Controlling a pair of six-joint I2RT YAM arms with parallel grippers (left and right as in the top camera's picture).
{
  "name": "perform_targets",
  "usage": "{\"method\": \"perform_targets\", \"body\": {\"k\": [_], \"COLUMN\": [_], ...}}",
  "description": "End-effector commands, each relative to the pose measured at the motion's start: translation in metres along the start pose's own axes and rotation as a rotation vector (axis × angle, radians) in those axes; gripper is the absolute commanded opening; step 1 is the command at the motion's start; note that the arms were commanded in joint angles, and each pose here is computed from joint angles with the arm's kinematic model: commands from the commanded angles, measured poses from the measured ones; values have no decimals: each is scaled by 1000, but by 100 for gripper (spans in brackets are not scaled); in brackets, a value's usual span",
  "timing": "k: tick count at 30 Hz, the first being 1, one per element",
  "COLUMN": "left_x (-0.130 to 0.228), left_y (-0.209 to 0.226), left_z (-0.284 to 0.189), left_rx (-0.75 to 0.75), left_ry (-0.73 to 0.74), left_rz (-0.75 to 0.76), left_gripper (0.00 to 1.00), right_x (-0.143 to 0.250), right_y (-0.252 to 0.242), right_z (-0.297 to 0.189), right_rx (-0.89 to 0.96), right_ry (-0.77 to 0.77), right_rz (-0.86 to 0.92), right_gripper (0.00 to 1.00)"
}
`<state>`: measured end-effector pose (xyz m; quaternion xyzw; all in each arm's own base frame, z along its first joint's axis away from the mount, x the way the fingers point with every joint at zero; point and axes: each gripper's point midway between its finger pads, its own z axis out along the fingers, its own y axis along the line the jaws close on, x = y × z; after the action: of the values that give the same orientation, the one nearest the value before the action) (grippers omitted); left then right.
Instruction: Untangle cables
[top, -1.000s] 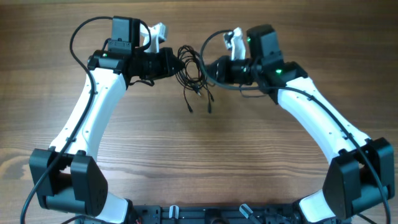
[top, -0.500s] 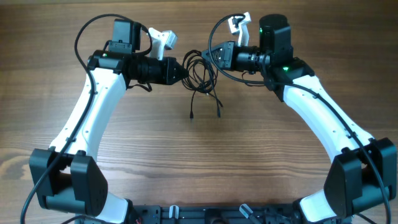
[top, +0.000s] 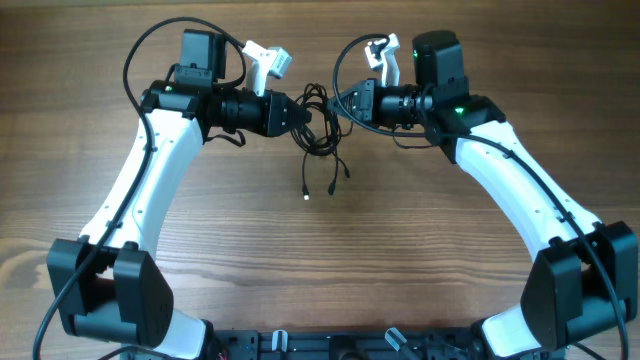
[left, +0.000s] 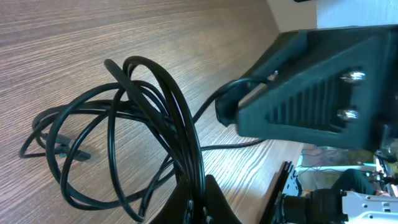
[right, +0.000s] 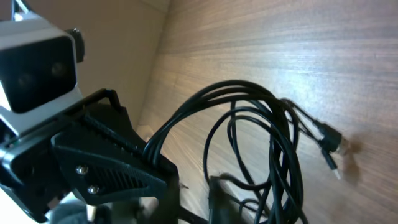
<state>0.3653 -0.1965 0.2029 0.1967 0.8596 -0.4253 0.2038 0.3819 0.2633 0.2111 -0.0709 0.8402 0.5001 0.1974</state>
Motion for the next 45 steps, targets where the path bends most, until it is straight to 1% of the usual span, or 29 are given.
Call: {"method": "perform_targets", "body": {"k": [1,2,3,9,13,15,17,20,25,28,31,33,35,38,39,41,43,44,45], "left_x": [-5,-5,-5,-5,-5,-5,-7,-11,-22,-26,-31,-33,-34,-34,-34,-34,-34,-34,-34], "left_y": [-3,-3,-3,-3,-3,-3,-2,-2,3,3,3,2,2,-2,-3,-4,-3,-3,-3], "left_z": [-3,-3,-3,-3,-3,-3,-3,-3,-4,-4,-5,-5,-5,-5,-5,-5,-5,-5,-5], "left_rx": [3,3,3,3,3,3,2,0,-29,-25,-17,-13,-8,14,19,24,24,24,23], "left_ry": [-11,-11,-11,-12,-12,-13,-20,-34,-73,-89,-107,-115,-118,-113,-112,-111,-111,-111,-111], "left_rz": [35,33,32,28,25,26,12,12,-65,-118,-214,-252,-273,-270,-273,-297,-318,-318,-319], "left_gripper": [4,4,4,4,4,4,4,4,4,4,4,4,4,4,4,4,4,4,4], "right_x": [0,1,2,25,37,41,46,53,60,62,62,58,51,40,35,24,14,10,5], "right_y": [-5,-7,-8,-26,-48,-56,-65,-68,-71,-75,-86,-87,-87,-86,-86,-90,-97,-99,-99], "right_z": [2,2,2,0,-4,-6,-10,-12,-14,-14,-13,-10,-7,-3,-3,-4,-6,-7,-8], "right_rx": [-1,9,16,88,204,247,296,313,324,336,384,382,376,361,366,392,437,451,453], "right_ry": [6,6,10,87,116,127,141,166,191,193,179,158,130,85,65,20,-26,-44,-63], "right_rz": [-18,-16,-17,-10,-5,1,22,6,24,31,81,118,146,141,132,106,83,74,61], "right_gripper": [57,62,64,69,75,76,80,82,82,81,79,75,67,57,51,35,13,5,4]}}
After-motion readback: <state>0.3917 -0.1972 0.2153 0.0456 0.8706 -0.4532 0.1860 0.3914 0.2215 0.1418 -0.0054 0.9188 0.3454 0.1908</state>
